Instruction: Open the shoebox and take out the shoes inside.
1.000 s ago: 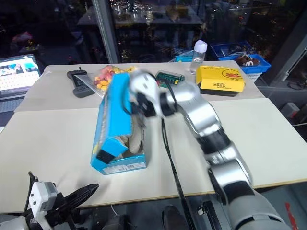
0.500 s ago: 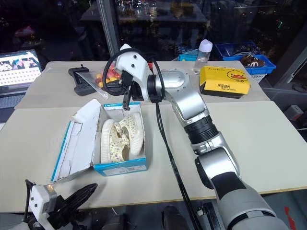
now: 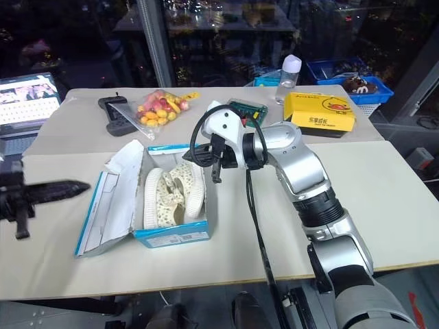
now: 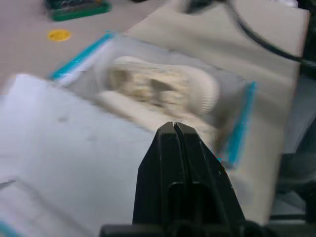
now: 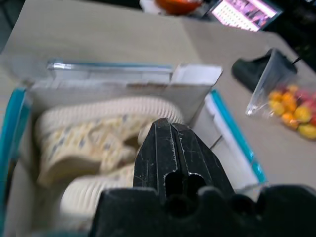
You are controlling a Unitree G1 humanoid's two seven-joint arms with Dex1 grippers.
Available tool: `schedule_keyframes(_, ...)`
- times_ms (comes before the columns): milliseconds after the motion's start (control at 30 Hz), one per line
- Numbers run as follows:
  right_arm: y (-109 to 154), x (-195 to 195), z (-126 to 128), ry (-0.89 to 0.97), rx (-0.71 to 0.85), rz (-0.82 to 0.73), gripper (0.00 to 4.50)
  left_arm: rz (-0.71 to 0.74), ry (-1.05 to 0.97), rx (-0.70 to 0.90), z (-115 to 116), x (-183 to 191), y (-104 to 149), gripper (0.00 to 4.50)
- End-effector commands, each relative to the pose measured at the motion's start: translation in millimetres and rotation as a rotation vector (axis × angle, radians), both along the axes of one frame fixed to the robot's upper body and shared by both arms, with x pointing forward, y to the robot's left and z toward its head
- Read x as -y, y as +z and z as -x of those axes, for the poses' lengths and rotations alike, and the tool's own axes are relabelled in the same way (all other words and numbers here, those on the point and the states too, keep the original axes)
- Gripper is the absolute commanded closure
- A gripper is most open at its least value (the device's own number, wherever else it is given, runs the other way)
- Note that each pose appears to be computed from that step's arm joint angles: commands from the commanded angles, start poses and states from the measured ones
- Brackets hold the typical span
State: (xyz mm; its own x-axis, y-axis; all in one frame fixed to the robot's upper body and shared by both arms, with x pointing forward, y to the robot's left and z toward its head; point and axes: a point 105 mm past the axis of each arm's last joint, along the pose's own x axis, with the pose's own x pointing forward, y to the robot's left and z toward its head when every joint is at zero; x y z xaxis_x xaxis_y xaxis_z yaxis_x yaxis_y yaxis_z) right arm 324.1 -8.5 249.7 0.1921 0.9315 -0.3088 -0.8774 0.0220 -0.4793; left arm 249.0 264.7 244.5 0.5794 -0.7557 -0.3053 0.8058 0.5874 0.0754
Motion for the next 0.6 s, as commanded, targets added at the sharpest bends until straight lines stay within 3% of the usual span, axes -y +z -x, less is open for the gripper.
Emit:
schedule_keyframes(33, 4.3, -10.3, 5.1, 0.043, 0.056, 0.052, 3.75, -0.026, -0.031, -0.036, -9.7, -3.7, -15.1, 4.50)
schedule_keyframes(67, 1.6, -12.1, 4.4, 0.048, 0.055, 0.067, 3.50, -0.017, -0.030, -0.037, -12.0, -4.1, -16.6, 4.50)
schedule_keyframes(100, -0.8, -14.0, 3.9, 0.056, 0.061, 0.084, 3.11, -0.007, -0.030, -0.036, -14.0, -4.0, -17.1, 3.99)
schedule_keyframes(133, -2.2, -16.5, 3.3, 0.062, 0.069, 0.095, 2.77, 0.006, -0.033, -0.037, -15.1, -3.6, -16.9, 3.86)
schedule_keyframes(400, -2.3, -39.5, -15.5, 0.079, 0.231, 0.199, 0.04, 0.038, -0.067, -0.040, -13.0, 1.9, -15.6, 1.20)
schedule_keyframes(500, -4.7, -45.7, -25.5, 0.072, 0.266, 0.228, 0.00, 0.036, -0.082, -0.041, -8.5, 4.2, -14.6, 0.23)
schedule_keyframes(600, -14.2, -50.4, -34.9, 0.067, 0.270, 0.261, 0.00, 0.001, -0.084, -0.011, -4.6, 4.9, -13.0, 0.05)
